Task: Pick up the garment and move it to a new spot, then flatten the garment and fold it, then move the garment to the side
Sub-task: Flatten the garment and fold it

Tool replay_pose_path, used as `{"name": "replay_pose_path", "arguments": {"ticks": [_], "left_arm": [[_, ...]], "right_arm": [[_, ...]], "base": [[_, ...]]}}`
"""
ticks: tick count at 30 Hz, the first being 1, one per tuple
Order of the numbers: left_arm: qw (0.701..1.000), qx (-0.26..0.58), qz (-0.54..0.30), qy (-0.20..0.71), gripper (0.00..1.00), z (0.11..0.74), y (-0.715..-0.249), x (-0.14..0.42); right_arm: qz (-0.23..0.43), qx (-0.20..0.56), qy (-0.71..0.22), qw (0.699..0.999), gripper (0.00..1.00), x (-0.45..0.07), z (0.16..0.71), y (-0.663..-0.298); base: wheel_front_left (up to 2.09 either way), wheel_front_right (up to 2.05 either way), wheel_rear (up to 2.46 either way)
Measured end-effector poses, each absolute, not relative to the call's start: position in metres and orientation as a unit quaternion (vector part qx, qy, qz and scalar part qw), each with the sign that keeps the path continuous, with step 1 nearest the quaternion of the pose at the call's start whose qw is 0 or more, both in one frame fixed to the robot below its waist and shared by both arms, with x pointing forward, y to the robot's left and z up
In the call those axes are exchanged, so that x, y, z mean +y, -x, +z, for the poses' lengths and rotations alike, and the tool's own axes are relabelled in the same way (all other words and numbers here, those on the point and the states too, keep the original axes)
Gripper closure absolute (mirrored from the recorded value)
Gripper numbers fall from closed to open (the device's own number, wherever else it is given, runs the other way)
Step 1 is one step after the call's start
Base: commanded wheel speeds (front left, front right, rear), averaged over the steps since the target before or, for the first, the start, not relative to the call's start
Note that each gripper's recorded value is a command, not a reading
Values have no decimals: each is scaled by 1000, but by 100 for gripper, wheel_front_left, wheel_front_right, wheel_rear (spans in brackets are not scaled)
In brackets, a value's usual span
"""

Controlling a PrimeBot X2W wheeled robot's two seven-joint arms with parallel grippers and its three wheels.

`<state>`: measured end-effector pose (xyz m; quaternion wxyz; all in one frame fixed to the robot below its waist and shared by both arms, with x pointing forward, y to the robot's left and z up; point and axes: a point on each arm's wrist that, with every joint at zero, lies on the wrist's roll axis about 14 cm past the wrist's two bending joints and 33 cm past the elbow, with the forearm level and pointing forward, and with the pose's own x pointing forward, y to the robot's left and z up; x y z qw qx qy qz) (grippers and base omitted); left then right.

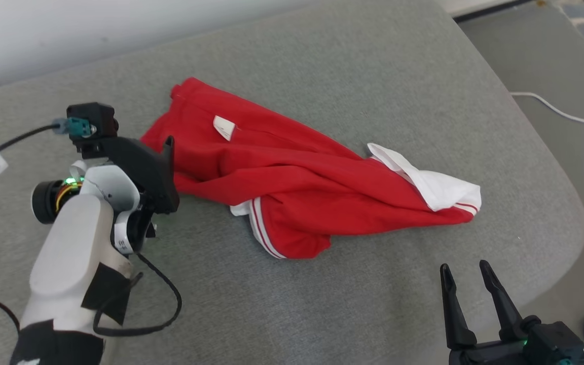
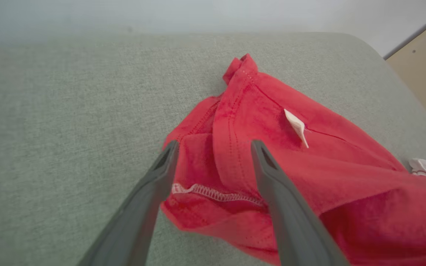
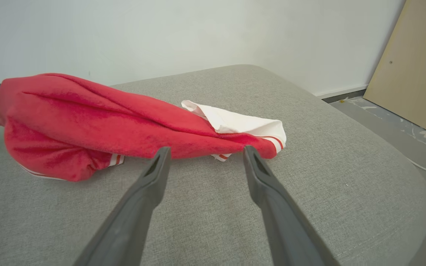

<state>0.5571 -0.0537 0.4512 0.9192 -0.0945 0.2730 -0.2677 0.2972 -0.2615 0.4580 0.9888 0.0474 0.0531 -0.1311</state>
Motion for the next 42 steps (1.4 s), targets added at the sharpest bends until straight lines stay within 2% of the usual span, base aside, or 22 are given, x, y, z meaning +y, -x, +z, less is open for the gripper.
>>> {"name": "replay_pose_path", "arguments": {"ticks": [11,22,23,24,25,26,28,33,37,42], "left_arm": [[894,339,-283,77,0,407,-571,-88],[888,346,-292,78,0,411,-565,-88],[887,347,-293,79,3,411,-564,-88],[887,348,-294,79,11,412,-563,-88],[885,349,-298,81,30,413,-561,-89],[883,350,-300,83,58,414,-559,-91],[880,349,-308,87,100,415,-556,-94],[882,341,-312,90,100,419,-557,-94],[896,304,-305,107,100,435,-565,-87],[902,270,-289,172,100,446,-559,-69]], "right_arm": [[-162,86,-37,982,0,-276,443,-292],[-152,74,-39,985,0,-273,448,-300],[-151,72,-39,985,0,-272,448,-301],[-149,71,-39,985,0,-272,449,-301],[-149,70,-39,986,0,-272,450,-301],[-149,69,-40,986,0,-271,450,-301],[-148,68,-40,986,0,-271,450,-301],[-147,68,-41,986,0,-270,450,-302],[-144,66,-43,986,0,-270,450,-304],[-133,65,-40,988,0,-265,449,-307]], "base": [[0,0,0],[0,0,0],[0,0,0],[0,0,0],[0,0,0],[0,0,0],[0,0,0],[0,0,0],[0,0,0],[0,0,0]]}}
